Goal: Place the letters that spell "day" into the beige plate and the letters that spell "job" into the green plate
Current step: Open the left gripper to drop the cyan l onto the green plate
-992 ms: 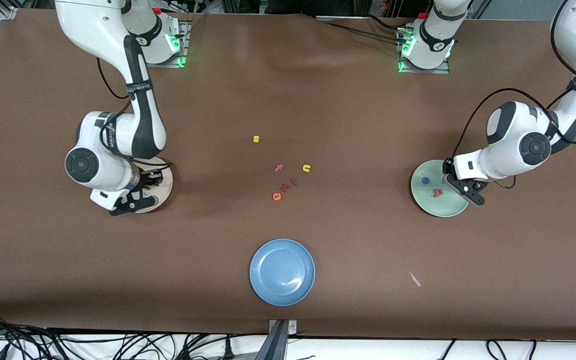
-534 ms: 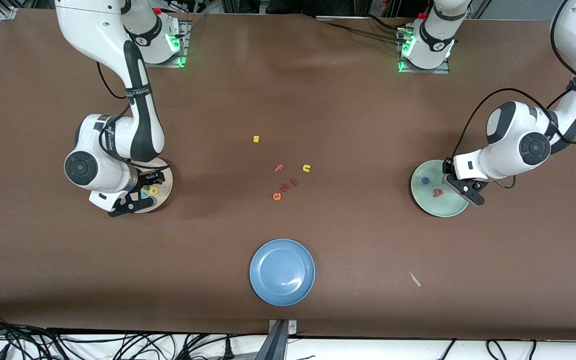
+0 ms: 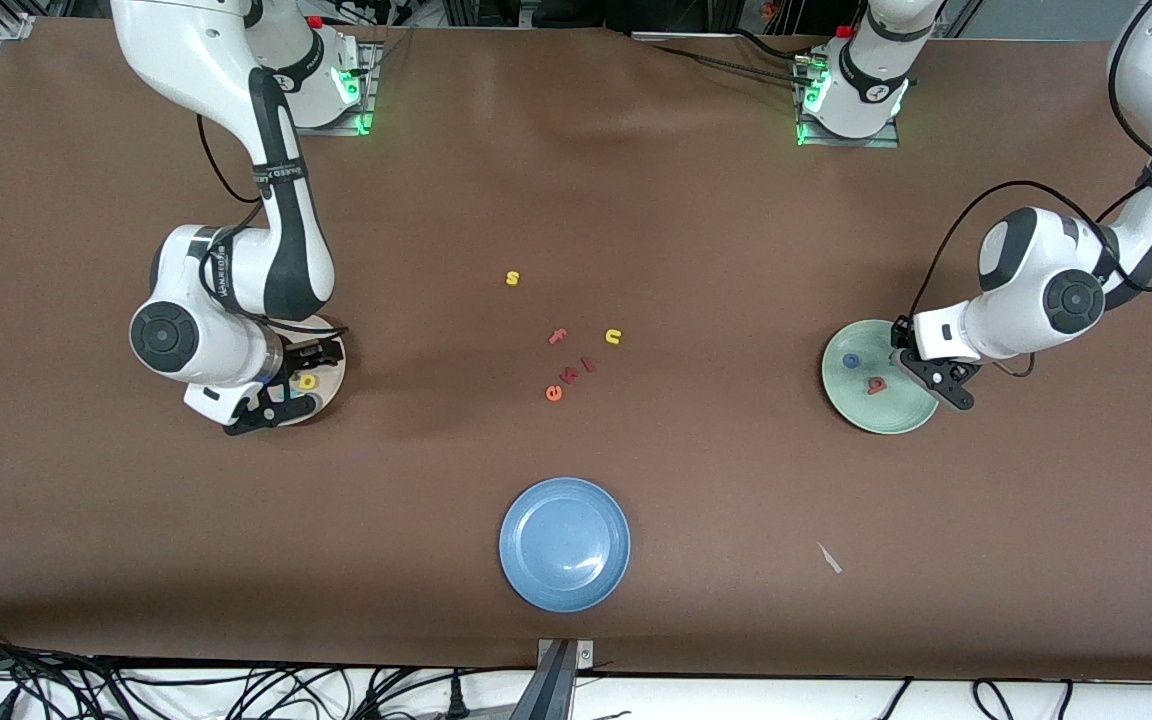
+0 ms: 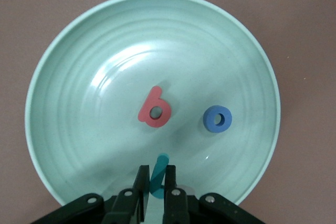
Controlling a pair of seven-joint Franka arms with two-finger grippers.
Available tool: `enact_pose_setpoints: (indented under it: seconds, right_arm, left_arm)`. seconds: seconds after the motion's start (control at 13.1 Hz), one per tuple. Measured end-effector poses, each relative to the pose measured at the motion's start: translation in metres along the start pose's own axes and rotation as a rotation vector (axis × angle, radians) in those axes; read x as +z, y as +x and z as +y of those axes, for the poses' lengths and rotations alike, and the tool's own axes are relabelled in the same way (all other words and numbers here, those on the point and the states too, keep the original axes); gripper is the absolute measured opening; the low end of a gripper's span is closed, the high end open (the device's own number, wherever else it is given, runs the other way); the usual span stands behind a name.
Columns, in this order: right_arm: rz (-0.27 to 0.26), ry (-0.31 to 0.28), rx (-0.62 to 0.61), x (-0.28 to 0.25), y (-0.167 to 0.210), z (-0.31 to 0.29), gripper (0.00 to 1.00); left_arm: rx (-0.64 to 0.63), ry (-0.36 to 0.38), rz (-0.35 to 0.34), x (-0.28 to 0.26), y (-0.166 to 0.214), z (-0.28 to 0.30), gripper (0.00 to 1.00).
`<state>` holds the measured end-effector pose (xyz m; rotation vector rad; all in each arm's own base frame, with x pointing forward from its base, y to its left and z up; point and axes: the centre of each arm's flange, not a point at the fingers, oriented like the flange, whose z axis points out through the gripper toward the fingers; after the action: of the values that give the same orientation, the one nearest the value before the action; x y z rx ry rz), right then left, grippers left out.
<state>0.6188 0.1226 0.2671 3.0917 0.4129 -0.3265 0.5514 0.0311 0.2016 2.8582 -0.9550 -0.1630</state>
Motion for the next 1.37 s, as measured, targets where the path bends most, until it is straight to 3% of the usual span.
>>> enact_pose_setpoints:
  seconds: [0.23,0.31,0.76,0.92,1.07,1.37]
  right_arm:
    - [-0.017,0.006,0.080,-0.009,0.003,-0.017,1.00]
    - [-0.018,0.006,0.107,-0.011,0.003,-0.023,1.00]
    - [-0.037,0.001,0.216,-0.022,0.005,-0.061,1.00]
    - [-0.042,0.000,0.252,-0.023,0.005,-0.065,1.00]
    - [-0.054,0.000,0.273,-0.025,0.004,-0.070,1.00]
    - [-0.070,-0.006,0.260,-0.031,0.003,-0.087,1.00]
  left_arm:
    - [0.039,0.020,-0.010,0.010,-0.002,-0.002,0.13]
    - [0.046,0.024,-0.012,0.012,-0.003,-0.003,0.17]
    - [0.059,0.048,-0.002,-0.001,0.004,-0.005,0.84]
    - [0.065,0.056,-0.031,-0.024,0.017,0.004,1.00]
    - [0.047,0.069,-0.077,-0.057,0.034,0.017,1.00]
    - [-0.009,0.085,-0.103,-0.126,0.070,0.049,1.00]
